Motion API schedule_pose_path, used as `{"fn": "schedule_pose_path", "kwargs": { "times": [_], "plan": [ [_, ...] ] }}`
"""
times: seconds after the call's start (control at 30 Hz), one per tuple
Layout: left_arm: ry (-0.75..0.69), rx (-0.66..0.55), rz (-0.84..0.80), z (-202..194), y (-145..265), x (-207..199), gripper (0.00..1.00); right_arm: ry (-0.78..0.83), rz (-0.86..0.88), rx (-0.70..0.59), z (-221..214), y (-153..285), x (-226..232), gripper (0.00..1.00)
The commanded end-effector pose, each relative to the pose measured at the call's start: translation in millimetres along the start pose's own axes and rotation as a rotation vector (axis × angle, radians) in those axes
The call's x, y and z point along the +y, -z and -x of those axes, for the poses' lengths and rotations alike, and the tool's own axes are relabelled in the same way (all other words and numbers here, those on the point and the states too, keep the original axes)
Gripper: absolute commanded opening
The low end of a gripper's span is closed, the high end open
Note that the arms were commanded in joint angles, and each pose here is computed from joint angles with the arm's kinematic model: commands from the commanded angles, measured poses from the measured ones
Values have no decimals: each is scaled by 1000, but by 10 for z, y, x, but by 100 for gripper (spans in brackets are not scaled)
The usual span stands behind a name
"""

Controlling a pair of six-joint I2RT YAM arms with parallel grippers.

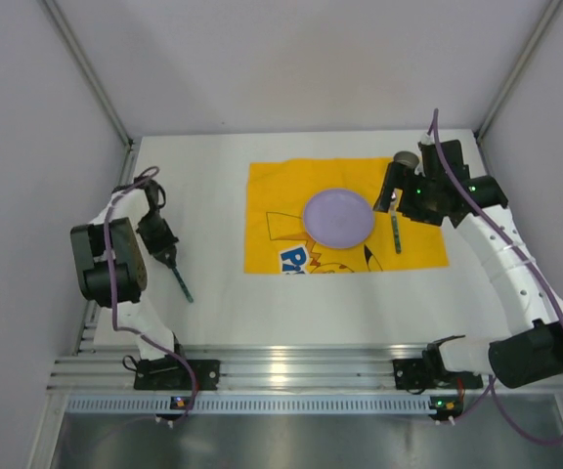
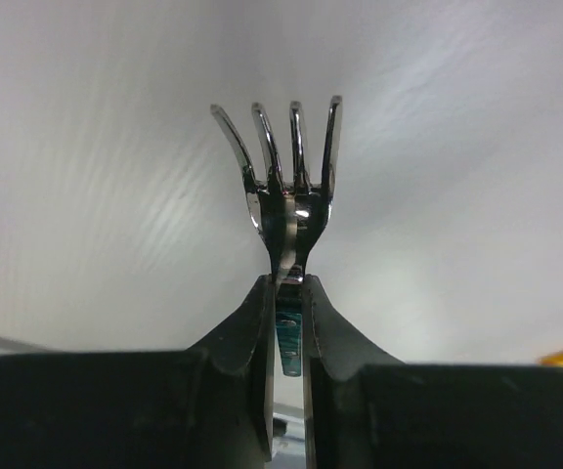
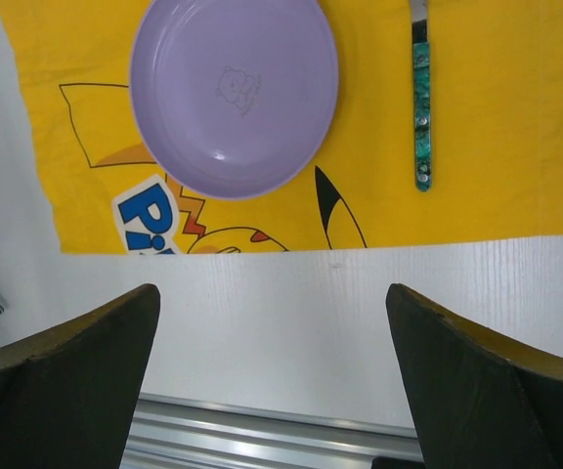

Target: Set the dinner table for one person

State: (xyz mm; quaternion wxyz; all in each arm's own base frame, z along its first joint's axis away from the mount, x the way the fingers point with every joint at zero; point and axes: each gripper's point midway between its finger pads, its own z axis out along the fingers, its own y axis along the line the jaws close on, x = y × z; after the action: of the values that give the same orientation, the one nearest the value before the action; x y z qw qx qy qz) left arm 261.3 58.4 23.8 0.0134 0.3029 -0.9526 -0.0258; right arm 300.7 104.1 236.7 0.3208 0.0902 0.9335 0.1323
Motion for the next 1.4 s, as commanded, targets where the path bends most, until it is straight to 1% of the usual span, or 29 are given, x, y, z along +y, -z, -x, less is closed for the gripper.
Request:
{"fn": "schedule_pose_path", "kwargs": {
  "times": [0.0,0.03,0.07,0.13,0.17,0.2,0.23,0.27,0.33,0.37,0.5,0.63,0.8,0.83,0.9,0.93,0.97,1.0,1.03,1.07,1.1,1.13,1.17,1.2,1.23,1.27,1.3,1.33,1.37],
  "plan": [
    [-96,-170,-115,442,521,-688,0,3,28,-68,183,153,62,100],
    [-169,-196,-146,420,647,-966,0,6,32,-72,188,165,76,100],
    [-206,-253,-210,535,920,-1228,0,0,30,-78,202,178,68,100],
    [-315,-260,-245,443,1017,-1681,0,3,32,-84,211,200,71,100],
    [-357,-291,-293,474,1209,-1898,0,-1,28,-88,219,218,51,100],
    [-383,-265,-279,463,1098,-2031,0,-3,29,-92,223,233,51,100],
    [-430,-257,-288,366,1098,-2218,0,-4,28,-93,220,244,45,100],
    [-457,-274,-324,374,1187,-2396,0,-8,22,-94,224,258,20,100],
    [-516,-214,-341,205,1011,-2675,0,-6,20,-99,222,292,7,100],
    [-538,-229,-366,192,1071,-2817,0,-7,15,-99,219,315,-11,100],
    [-584,-218,-292,77,783,-3110,0,-8,5,-104,195,382,-56,100],
    [-620,-235,-312,-4,673,-3339,0,-13,-3,-99,160,418,-93,100],
    [-616,-220,-310,-41,564,-3382,0,-15,-32,-101,139,419,-151,100],
    [-613,-219,-308,-43,555,-3377,5,-16,-30,-102,143,419,-151,100],
    [-602,-234,-308,-29,586,-3370,23,-17,-34,-101,139,420,-158,100],
    [-599,-246,-311,-23,610,-3374,43,-19,-35,-99,135,420,-159,100],
    [-593,-259,-303,-6,608,-3354,51,-19,-36,-98,133,411,-158,100],
    [-589,-287,-315,19,726,-3344,61,-19,-35,-96,125,413,-159,100],
    [-589,-306,-315,37,780,-3327,86,-20,-37,-99,125,419,-166,100],
    [-599,-318,-313,38,816,-3299,94,-22,-38,-94,111,408,-167,100],
    [-578,-422,-275,192,1034,-3213,94,-22,-36,-100,115,423,-170,100],
    [-576,-459,-228,231,1026,-3093,94,-21,-32,-100,108,429,-162,100],
    [-577,-530,-204,310,1112,-3015,94,-23,-30,-106,102,452,-168,100],
    [-546,-665,-215,390,1540,-2862,94,-22,-24,-106,91,464,-159,100],
    [-471,-851,-192,651,1810,-2787,95,-21,-13,-116,104,480,-146,100],
    [-494,-871,-95,639,1580,-2500,96,-14,3,-130,98,527,-130,100],
    [-446,-993,-116,678,1973,-2252,97,-8,38,-129,80,554,-77,100],
    [-424,-1059,-101,730,1730,-2091,97,-4,59,-150,102,588,-45,100],
    [-468,-1103,-98,737,1699,-1952,97,-1,73,-155,77,592,-34,100]
  ]
}}
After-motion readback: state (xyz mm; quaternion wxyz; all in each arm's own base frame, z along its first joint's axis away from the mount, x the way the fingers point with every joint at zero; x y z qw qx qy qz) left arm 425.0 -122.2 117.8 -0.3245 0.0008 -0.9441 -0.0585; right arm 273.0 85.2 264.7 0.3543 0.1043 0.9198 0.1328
